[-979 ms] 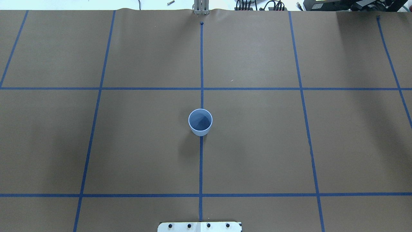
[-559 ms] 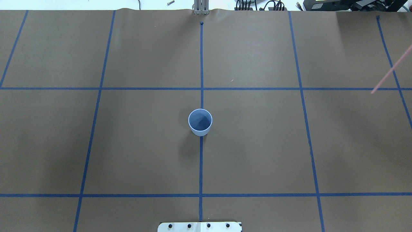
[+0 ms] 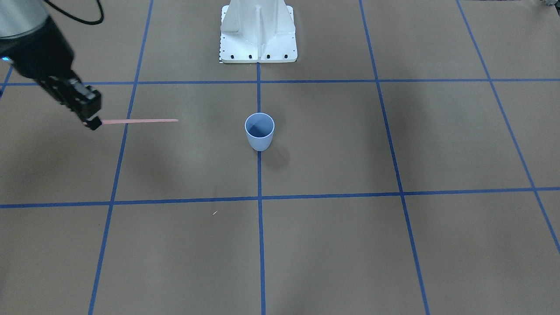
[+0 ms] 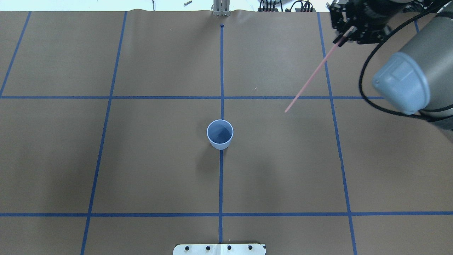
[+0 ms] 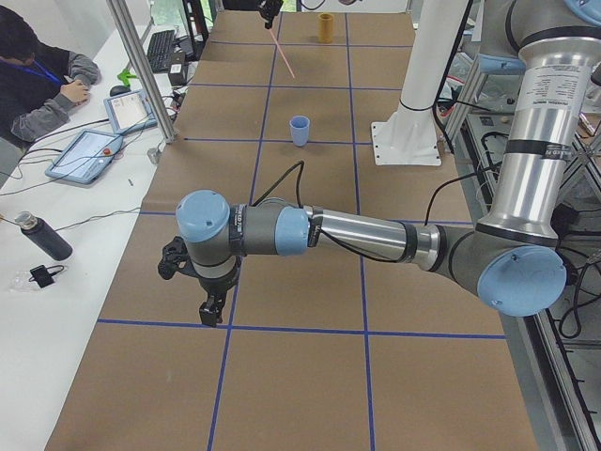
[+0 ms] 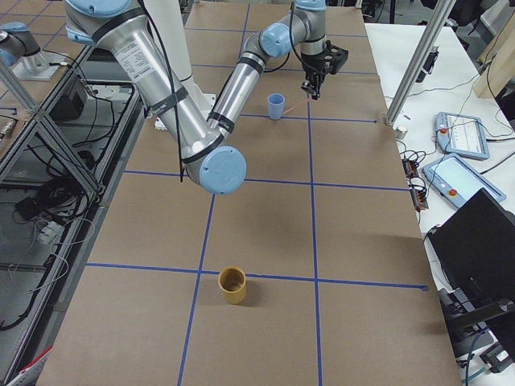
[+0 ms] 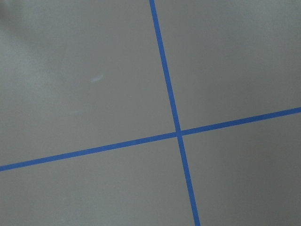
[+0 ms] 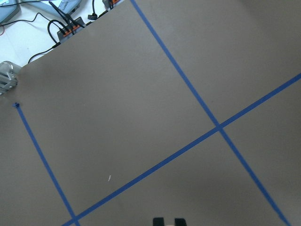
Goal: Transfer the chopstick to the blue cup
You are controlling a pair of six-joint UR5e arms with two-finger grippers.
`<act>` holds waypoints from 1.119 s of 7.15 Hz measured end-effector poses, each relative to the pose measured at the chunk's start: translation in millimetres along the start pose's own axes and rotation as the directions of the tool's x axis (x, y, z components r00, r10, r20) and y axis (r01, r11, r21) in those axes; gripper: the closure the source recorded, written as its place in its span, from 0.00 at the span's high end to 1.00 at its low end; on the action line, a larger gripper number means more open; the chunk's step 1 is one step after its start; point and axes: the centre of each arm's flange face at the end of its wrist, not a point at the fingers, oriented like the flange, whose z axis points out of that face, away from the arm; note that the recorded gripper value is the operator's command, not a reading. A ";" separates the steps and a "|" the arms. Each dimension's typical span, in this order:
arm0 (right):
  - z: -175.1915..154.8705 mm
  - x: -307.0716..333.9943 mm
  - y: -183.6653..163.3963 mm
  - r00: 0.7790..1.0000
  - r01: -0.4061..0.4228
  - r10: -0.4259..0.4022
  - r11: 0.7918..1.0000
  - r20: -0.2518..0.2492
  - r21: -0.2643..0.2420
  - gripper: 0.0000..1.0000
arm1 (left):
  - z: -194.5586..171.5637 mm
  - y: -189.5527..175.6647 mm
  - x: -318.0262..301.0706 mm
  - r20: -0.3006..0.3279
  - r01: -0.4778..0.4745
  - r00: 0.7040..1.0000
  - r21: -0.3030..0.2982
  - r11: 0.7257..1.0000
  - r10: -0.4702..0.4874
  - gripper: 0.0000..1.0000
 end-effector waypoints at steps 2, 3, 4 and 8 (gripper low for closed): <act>15.2 -59.1 69.9 0.997 -0.070 0.070 0.997 0.014 0.016 0.00 | 2.7 2.0 -1.4 -0.001 0.003 1.000 -0.002 1.000 -0.003 0.99; 23.2 -74.1 95.1 0.996 -0.092 0.092 0.996 0.014 0.021 0.00 | 4.1 2.8 -2.2 -0.002 0.005 1.000 -0.004 1.000 -0.005 0.99; 33.0 -81.8 116.6 0.995 -0.097 0.097 0.995 0.008 0.030 0.00 | 5.2 3.2 -3.0 -0.003 0.007 1.000 -0.006 1.000 -0.007 0.99; 91.0 -90.2 174.9 0.997 -0.032 0.038 0.994 -0.060 0.105 0.00 | 6.2 3.6 -3.8 -0.004 0.008 1.000 -0.007 1.000 -0.008 0.99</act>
